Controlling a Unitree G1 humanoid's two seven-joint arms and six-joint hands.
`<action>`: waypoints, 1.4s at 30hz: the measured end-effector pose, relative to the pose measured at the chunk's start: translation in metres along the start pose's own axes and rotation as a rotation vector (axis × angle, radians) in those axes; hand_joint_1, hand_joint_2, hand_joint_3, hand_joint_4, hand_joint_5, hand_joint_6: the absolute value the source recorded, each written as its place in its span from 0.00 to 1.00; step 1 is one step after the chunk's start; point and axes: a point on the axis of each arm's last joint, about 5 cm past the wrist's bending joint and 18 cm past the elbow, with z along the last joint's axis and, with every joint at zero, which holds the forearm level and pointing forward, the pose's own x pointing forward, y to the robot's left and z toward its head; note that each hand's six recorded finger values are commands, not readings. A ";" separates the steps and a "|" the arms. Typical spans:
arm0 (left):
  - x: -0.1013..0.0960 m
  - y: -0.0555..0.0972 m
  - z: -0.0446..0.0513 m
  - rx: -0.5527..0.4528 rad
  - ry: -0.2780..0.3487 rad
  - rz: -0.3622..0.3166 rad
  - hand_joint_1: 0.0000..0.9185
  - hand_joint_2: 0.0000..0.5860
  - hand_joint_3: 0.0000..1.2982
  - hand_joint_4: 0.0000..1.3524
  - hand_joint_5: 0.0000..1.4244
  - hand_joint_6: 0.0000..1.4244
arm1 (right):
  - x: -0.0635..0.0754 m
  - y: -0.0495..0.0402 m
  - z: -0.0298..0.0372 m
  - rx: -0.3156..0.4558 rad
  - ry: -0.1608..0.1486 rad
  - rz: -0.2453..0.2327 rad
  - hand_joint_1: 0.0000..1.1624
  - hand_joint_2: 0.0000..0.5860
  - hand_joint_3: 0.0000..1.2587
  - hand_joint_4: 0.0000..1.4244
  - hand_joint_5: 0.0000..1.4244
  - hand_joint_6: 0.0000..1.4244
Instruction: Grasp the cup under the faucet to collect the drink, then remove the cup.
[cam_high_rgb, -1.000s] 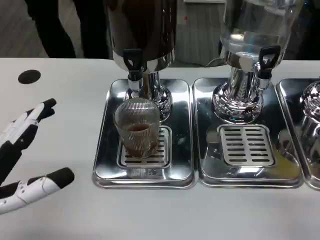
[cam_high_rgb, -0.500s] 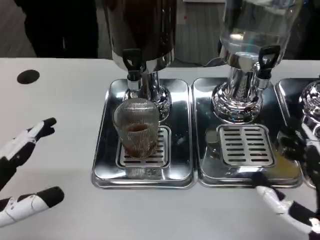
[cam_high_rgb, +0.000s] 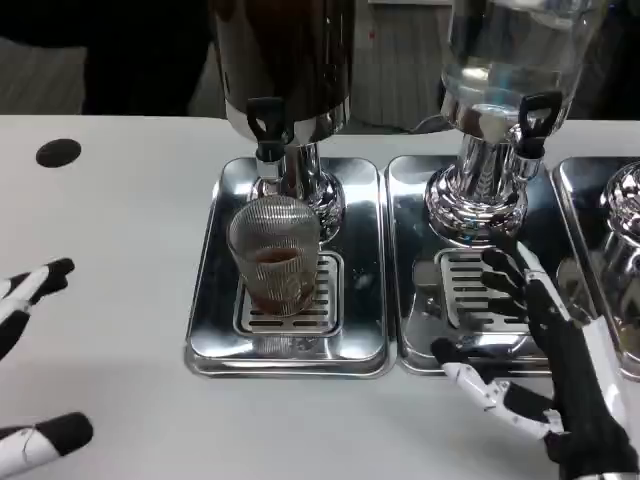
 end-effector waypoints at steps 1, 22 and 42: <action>-0.002 0.000 -0.0012 0.000 0.008 0.000 0.00 0.00 0.00 0.00 0.00 0.00 | 0.003 0.0023 -0.0006 0.004 -0.001 0.008 0.76 0.32 0.07 0.11 0.14 0.21; -0.019 0.002 -0.0073 0.025 0.030 0.001 0.00 0.00 0.00 0.00 0.00 0.00 | 0.049 0.0462 0.0049 0.012 -0.031 0.144 0.78 0.31 0.06 0.11 0.14 0.20; -0.022 0.004 -0.0095 0.007 0.028 0.030 0.00 0.00 0.00 0.00 0.00 0.00 | 0.084 0.0581 0.0053 -0.015 0.001 0.189 0.79 0.31 0.06 0.11 0.13 0.20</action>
